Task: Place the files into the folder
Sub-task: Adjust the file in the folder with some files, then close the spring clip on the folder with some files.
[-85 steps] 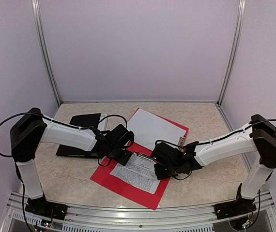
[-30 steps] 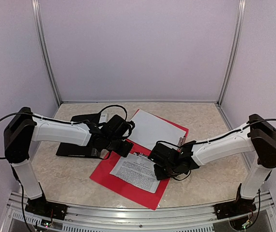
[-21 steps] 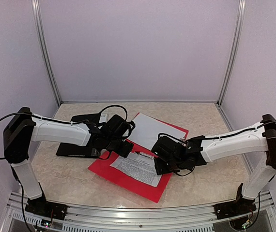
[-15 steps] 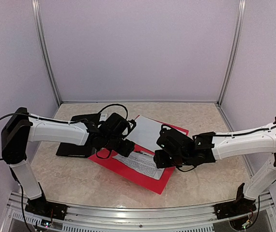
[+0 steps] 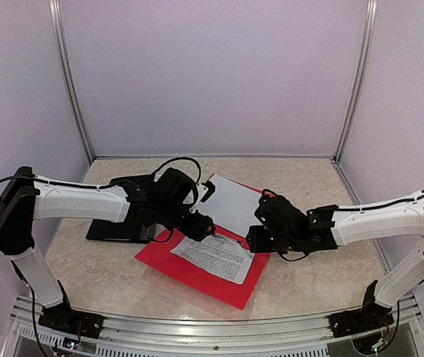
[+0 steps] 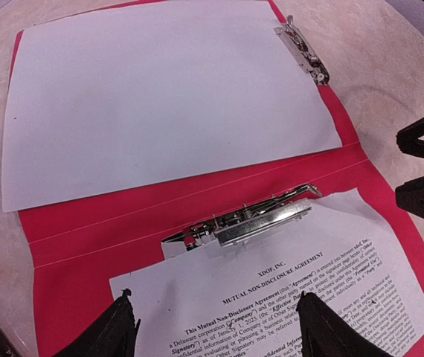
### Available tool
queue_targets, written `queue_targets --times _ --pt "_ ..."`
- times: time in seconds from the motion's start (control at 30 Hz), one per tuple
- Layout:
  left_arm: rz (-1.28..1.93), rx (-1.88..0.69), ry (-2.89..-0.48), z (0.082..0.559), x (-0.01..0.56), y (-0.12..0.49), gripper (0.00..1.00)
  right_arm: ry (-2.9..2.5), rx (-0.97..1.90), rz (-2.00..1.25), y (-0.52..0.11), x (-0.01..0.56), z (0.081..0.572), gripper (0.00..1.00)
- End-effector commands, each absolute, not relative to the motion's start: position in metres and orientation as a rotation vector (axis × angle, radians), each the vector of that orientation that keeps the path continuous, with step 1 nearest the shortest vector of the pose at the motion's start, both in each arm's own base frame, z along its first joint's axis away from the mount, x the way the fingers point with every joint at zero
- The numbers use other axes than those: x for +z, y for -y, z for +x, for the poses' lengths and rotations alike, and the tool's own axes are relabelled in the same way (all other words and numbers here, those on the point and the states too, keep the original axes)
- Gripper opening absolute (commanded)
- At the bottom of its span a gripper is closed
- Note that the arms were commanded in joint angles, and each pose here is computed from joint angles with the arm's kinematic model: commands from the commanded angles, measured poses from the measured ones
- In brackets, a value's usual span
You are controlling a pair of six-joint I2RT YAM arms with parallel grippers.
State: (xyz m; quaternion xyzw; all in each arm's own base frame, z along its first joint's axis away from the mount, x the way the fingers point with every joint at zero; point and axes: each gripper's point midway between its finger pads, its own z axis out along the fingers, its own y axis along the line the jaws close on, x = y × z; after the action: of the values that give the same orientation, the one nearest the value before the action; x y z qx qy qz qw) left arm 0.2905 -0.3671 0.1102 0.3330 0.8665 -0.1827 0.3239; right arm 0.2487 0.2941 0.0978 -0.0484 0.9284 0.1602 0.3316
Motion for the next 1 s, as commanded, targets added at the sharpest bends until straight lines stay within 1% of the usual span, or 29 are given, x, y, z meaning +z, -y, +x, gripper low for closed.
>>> queue_targets --times 0.0,0.17,0.4,0.7,0.97 --pt "0.955 -0.565 -2.248 0.278 0.111 0.38 0.71 -2.423 0.438 -0.125 -0.292 0.09 0.251 0.53" --pt "0.962 -0.61 -2.238 0.286 0.114 0.399 0.66 -2.424 0.465 -0.11 -0.291 0.084 0.255 0.52" --pt "0.992 -0.559 -2.279 0.303 0.094 0.418 0.62 -2.444 0.445 -0.106 -0.284 0.073 0.256 0.5" --pt "1.057 -0.524 -2.32 0.301 0.068 0.43 0.62 -2.455 0.421 -0.058 -0.265 0.065 0.257 0.49" --pt "1.076 -0.431 -2.367 0.305 0.042 0.426 0.6 -2.467 0.432 -0.061 -0.263 0.058 0.255 0.49"
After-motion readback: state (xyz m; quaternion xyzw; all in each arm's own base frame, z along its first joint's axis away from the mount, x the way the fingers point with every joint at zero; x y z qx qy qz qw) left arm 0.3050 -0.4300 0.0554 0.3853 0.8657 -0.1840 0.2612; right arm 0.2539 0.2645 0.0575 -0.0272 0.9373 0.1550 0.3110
